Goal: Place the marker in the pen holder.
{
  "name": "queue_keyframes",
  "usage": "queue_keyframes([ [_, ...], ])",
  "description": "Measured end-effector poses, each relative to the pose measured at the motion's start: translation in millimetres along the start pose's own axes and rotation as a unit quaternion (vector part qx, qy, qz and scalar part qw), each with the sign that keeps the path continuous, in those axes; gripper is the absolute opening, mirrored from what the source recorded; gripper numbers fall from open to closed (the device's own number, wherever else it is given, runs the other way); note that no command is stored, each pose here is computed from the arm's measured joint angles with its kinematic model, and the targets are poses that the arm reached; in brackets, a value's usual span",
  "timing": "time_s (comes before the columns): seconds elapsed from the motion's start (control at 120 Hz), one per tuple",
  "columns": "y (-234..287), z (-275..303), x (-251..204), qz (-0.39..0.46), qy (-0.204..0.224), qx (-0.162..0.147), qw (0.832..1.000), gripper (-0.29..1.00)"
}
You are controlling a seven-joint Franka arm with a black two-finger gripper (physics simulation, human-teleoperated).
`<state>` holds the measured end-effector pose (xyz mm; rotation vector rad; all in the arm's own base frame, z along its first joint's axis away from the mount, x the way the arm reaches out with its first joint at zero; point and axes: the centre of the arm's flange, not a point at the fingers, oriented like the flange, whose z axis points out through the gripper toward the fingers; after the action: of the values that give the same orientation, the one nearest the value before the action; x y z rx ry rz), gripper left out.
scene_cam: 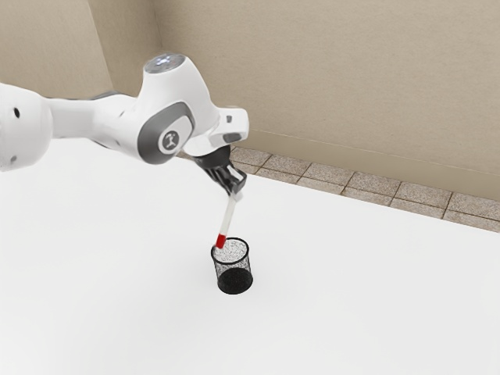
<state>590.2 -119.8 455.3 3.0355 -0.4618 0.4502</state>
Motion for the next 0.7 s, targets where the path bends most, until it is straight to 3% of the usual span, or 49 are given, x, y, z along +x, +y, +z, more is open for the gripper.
queue_keyframes([
  [0.467, 1, 65, -7, -0.020, -0.048, -0.008, 0.999, -0.07],
  [0.617, 3, 75, -11, -0.020, -0.058, -0.018, 0.998, 0.22],
  [0.7, 2, 52, -10, -0.017, -0.048, -0.020, 0.999, 0.38],
])
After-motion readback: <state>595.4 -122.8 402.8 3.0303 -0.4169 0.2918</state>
